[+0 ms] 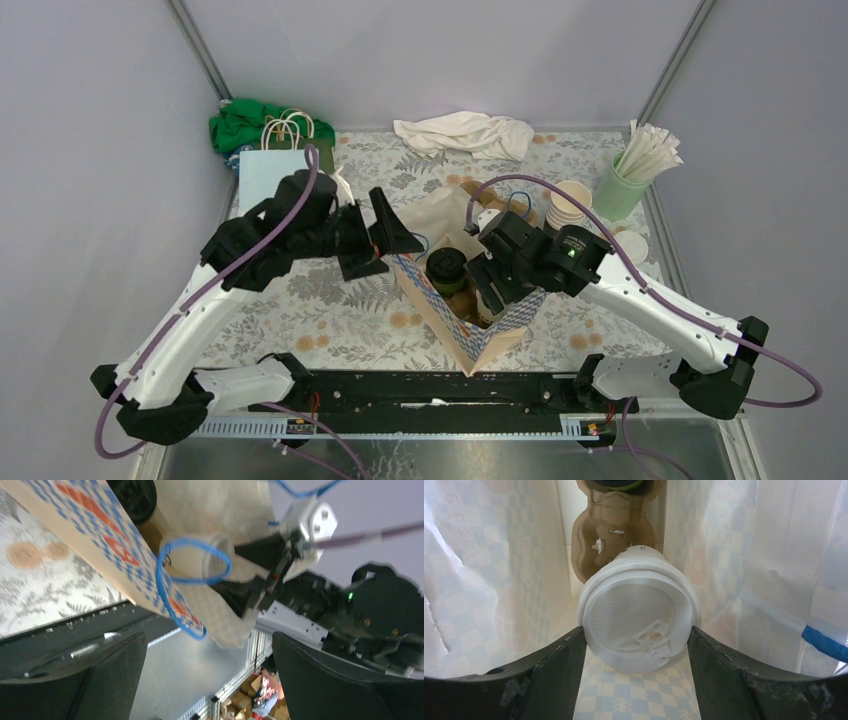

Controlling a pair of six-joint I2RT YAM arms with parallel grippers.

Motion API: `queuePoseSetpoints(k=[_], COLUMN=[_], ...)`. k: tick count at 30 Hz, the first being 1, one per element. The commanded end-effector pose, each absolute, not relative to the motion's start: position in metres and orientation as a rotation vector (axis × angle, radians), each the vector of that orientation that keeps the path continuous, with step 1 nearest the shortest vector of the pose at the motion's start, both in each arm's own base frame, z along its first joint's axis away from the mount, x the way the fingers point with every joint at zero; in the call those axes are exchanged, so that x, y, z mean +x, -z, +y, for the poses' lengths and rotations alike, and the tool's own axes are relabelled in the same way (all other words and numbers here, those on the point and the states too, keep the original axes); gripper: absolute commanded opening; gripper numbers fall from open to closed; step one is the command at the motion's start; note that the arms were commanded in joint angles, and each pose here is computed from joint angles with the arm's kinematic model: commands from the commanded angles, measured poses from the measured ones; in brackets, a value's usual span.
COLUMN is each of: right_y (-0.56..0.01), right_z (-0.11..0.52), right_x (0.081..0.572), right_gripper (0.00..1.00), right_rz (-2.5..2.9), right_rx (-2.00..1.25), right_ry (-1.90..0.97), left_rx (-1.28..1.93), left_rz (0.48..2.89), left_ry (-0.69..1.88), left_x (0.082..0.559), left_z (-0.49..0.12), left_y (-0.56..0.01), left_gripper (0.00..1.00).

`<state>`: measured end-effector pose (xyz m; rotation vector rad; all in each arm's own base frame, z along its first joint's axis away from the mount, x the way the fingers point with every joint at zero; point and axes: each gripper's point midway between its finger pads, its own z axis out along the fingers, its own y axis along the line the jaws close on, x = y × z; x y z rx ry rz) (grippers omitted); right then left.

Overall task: Pack the takeout coffee
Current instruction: Place the coffee cup on the cup tray.

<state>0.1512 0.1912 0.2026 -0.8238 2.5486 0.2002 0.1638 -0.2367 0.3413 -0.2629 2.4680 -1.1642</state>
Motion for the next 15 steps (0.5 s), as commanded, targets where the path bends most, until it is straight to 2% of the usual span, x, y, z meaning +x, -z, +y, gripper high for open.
queuePoseSetpoints(k=[1,6,11,15], right_y=[-0.21,-0.213,-0.213,-0.211], right_z=[0.189,0.187,0.185,0.183], right_x=[0.157,0.16,0.156,0.157], right_gripper=[0.46,0.46,0.46,0.46], right_rz=[2.526,2.506,2.512,2.511], right_rx=[-0.805,-0.808,-0.785,-0.8], right_ry=[-0.178,-0.162,-0.178,-0.161], left_rx=[-0.386,-0.349,-0.412,-0.377], left_rz=[2.501,2.572,2.585,2.618], left_ry=[1.179,1.092,1.024,0.991], left_x=[0.132,0.115,0.123,0.131], left_z=[-0.249,-0.271,-0.272,-0.282], left_y=[-0.351,-0.335,-0.32,-0.309], left_gripper=[0.99,0.98,0.85,0.84])
